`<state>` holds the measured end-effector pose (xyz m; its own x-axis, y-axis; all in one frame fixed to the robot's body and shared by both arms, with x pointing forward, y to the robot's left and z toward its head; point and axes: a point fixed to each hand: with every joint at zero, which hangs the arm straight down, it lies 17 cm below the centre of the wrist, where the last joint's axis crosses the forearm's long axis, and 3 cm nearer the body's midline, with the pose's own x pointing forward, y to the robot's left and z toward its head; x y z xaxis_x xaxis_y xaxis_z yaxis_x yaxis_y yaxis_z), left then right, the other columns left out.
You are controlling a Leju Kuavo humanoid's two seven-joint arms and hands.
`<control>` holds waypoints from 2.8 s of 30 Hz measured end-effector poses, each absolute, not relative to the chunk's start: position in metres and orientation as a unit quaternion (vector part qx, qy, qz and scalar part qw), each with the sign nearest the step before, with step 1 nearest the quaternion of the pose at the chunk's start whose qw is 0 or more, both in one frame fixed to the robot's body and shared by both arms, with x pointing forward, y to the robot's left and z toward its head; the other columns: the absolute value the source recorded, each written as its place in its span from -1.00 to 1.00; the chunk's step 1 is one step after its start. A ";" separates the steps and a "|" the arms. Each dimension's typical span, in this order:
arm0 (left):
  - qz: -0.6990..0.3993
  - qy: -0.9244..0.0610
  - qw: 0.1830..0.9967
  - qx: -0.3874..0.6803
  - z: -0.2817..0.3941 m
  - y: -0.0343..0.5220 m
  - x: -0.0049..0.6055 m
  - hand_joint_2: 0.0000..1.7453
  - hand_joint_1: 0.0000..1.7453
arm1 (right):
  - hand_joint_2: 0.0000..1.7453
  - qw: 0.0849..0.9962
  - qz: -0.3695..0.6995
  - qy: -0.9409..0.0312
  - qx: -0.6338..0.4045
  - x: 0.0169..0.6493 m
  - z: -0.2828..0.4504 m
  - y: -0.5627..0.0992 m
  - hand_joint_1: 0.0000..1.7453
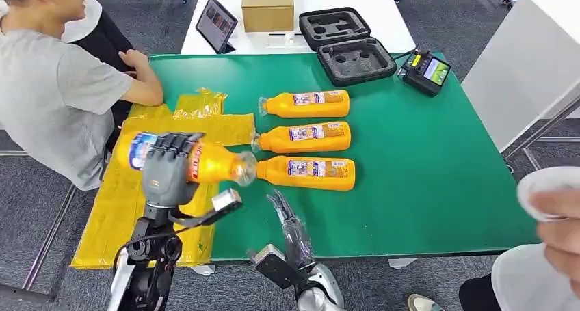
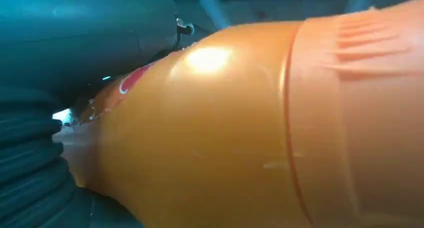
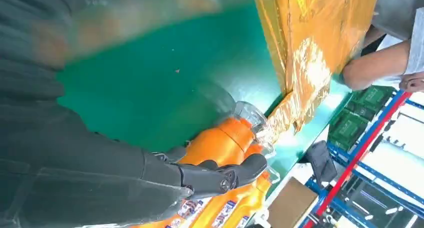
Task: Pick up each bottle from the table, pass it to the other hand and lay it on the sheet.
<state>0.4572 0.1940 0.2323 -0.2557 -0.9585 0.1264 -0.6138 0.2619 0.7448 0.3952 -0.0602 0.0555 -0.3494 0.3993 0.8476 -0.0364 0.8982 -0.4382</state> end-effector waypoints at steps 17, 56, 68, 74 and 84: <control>-0.363 -0.630 0.430 0.535 0.136 0.184 0.519 1.00 1.00 | 1.00 0.553 0.163 -0.809 -0.118 0.393 0.071 -0.075 -1.00; -0.455 -0.503 0.517 0.522 0.048 0.246 0.539 1.00 1.00 | 1.00 0.549 0.119 -0.821 -0.101 0.398 0.088 -0.097 -1.00; -0.453 -0.501 0.522 0.521 0.046 0.249 0.539 1.00 1.00 | 1.00 0.550 0.120 -0.820 -0.102 0.397 0.086 -0.098 -1.00; -0.465 -0.510 0.523 0.501 0.042 0.242 0.539 1.00 -0.20 | 1.00 0.551 0.121 -0.820 -0.102 0.398 0.086 -0.098 -1.00; -0.473 -0.502 0.555 0.465 0.028 0.243 0.539 1.00 -0.90 | 1.00 0.555 0.119 -0.817 -0.100 0.402 0.083 -0.100 -1.00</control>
<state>0.5389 0.2429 0.0276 0.0484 -0.9919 0.1173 0.0582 0.1201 0.9911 0.4020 -0.0995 0.0835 -0.3641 0.2951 0.8834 0.0305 0.9517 -0.3054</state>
